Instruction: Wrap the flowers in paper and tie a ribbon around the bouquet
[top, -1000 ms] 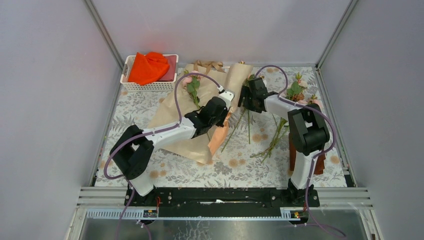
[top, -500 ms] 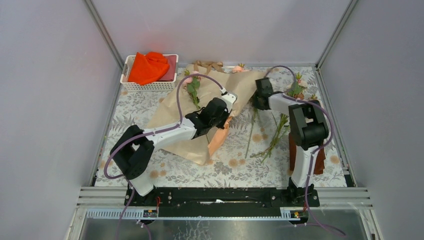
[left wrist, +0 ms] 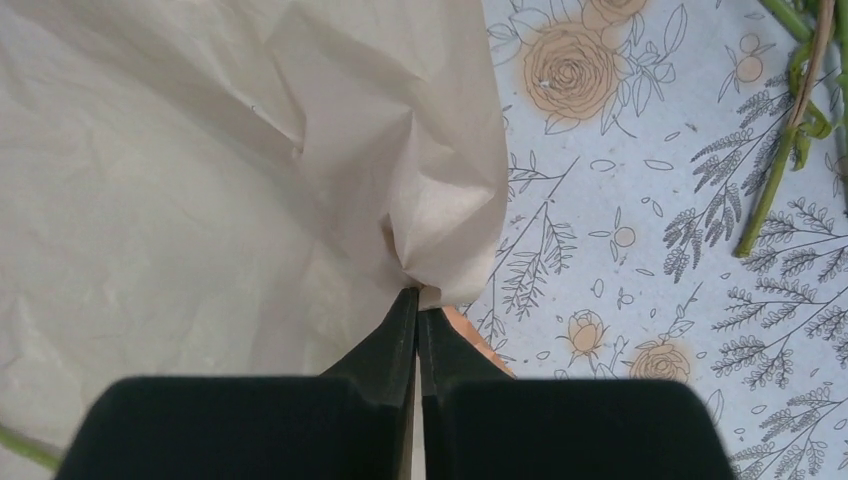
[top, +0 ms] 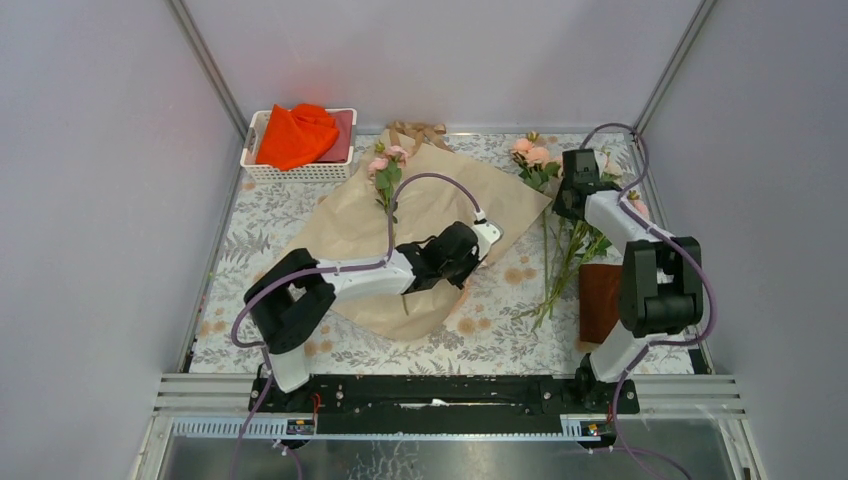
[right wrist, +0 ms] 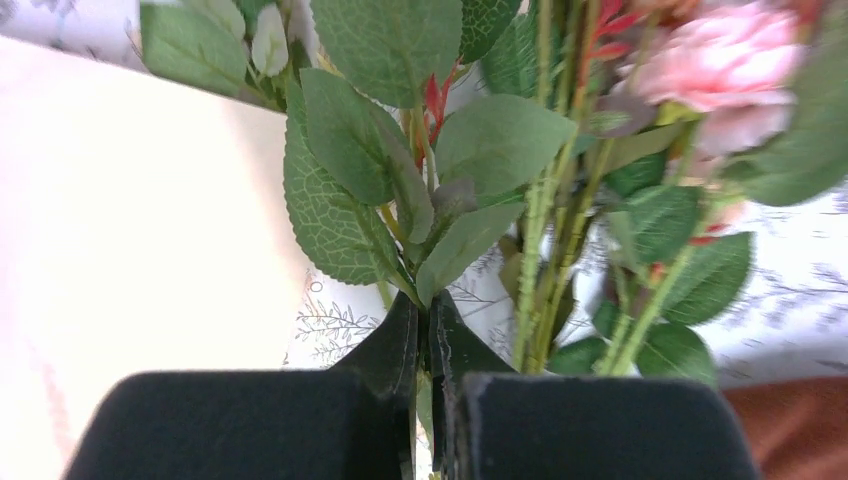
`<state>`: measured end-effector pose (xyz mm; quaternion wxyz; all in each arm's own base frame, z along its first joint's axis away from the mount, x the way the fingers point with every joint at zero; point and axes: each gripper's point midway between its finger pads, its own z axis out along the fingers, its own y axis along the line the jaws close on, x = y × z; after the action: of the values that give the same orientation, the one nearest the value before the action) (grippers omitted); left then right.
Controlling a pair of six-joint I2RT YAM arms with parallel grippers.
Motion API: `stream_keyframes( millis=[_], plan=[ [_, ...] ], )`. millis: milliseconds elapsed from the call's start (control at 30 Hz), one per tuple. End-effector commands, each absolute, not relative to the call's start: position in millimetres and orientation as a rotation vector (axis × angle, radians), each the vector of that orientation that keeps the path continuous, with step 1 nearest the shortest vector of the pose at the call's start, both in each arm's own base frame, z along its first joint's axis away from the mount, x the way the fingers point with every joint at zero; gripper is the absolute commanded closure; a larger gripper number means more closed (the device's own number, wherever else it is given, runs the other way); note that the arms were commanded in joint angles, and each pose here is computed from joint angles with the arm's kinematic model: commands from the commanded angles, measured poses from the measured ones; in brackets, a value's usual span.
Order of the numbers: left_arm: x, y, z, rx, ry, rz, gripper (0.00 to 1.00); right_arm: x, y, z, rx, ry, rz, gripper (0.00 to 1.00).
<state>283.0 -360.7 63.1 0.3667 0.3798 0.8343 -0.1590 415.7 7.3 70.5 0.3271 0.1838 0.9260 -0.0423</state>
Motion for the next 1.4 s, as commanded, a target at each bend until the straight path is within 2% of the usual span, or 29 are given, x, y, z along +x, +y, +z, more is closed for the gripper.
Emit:
stream_keyframes(
  millis=[0, 167, 300, 333, 433, 533, 633, 733, 833, 1000, 1233, 1267, 1300, 1367],
  plan=[
    [277.5, -377.7, 63.9, 1.052, 2.119, -0.465, 0.84, 416.2, -12.3, 142.7, 0.483, 2.283, -0.217, 0.98],
    [255.1, -391.8, 72.6, 1.219, 2.069, -0.582, 0.39, 405.4, -15.9, 180.2, 0.486, 2.213, -0.209, 1.0],
    [229.7, -399.7, 108.3, 1.385, 1.979, -0.732, 0.05, 402.7, 7.9, 219.5, 0.433, 2.125, -0.015, 1.0],
    [219.5, -399.9, 120.9, 1.44, 1.95, -0.783, 0.02, 402.4, 18.4, 231.5, 0.408, 2.099, 0.047, 1.0],
    [189.1, -396.0, 168.3, 1.567, 1.84, -0.933, 0.02, 402.0, 55.1, 267.8, 0.315, 2.025, 0.188, 1.0],
    [181.9, -377.5, 212.5, 1.579, 1.75, -0.963, 0.02, 403.9, 109.3, 289.3, 0.231, 1.987, 0.358, 1.0],
    [206.4, -337.5, 233.7, 1.508, 1.738, -0.862, 0.02, 406.8, 190.2, 278.5, 0.091, 2.027, 0.571, 1.0],
    [257.6, -276.2, 237.5, 1.318, 1.867, -0.67, 0.02, 418.6, 247.4, 254.4, 0.04, 2.085, 0.662, 1.0],
    [290.6, -215.0, 225.1, 1.143, 2.001, -0.493, 0.02, 438.4, 295.2, 222.8, 0.024, 2.124, 0.713, 1.0],
    [317.4, -133.7, 177.6, 0.893, 2.201, -0.351, 0.02, 463.9, 364.0, 171.6, -0.021, 2.199, 0.779, 1.0],
    [330.4, -85.3, 100.3, 0.741, 2.401, -0.196, 0.02, 491.5, 414.2, 119.3, 0.024, 2.252, 0.815, 0.99],
    [331.7, -83.2, 93.9, 0.733, 2.414, -0.186, 0.02, 492.6, 416.7, 111.6, 0.045, 2.266, 0.821, 0.88],
    [334.0, -80.9, 89.5, 0.722, 2.423, -0.173, 0.01, 493.4, 417.5, 102.8, 0.05, 2.284, 0.814, 0.71],
    [336.6, -77.0, 82.8, 0.703, 2.441, -0.153, 0.02, 492.1, 414.4, 90.9, -0.004, 2.329, 0.761, 0.44]
  ],
)
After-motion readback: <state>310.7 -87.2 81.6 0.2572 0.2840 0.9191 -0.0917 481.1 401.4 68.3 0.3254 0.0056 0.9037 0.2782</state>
